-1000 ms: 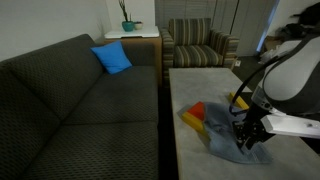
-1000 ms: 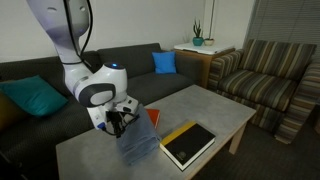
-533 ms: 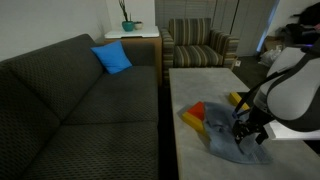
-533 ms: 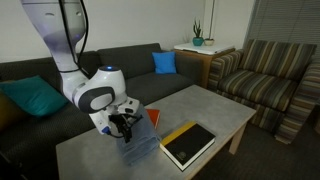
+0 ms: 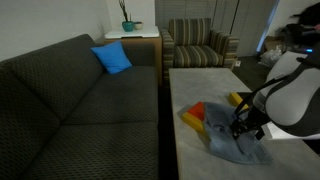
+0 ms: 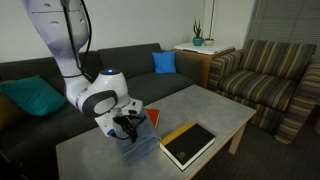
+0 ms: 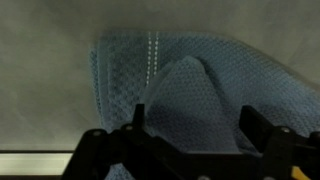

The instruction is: Unfold the towel

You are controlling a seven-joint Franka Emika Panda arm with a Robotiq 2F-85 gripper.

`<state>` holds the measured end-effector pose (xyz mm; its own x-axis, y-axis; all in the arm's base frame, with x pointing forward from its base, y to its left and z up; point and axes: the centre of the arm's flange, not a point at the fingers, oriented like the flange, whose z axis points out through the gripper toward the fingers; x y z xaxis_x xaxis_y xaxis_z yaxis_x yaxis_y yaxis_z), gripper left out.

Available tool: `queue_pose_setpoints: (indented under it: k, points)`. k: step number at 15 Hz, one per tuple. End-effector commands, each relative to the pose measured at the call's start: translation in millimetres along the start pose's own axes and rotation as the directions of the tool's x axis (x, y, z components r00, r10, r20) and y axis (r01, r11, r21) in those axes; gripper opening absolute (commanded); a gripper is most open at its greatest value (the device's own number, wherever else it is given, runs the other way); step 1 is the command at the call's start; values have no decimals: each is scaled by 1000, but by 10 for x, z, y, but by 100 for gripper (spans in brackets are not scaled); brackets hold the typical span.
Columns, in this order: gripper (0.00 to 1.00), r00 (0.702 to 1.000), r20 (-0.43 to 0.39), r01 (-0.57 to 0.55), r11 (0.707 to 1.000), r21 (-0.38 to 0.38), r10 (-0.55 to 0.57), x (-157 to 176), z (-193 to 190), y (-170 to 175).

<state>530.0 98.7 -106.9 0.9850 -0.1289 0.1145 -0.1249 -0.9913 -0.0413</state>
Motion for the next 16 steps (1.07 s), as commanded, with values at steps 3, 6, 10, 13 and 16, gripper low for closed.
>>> queue_pose_setpoints:
  k: [3, 6, 10, 13, 16]
  points:
    - [55, 997, -67, 21, 999, -29, -23, 136, 51, 79]
    - [34, 998, -64, 15, 1000, -26, -16, 131, 69, 80]
    - [5, 998, -66, -2, 999, -32, -1, 138, -76, 58]
    - [0, 991, -130, -4, 999, -39, -1, 261, -318, 58]
    - [2, 979, -203, -13, 998, -65, -1, 474, -523, 112]
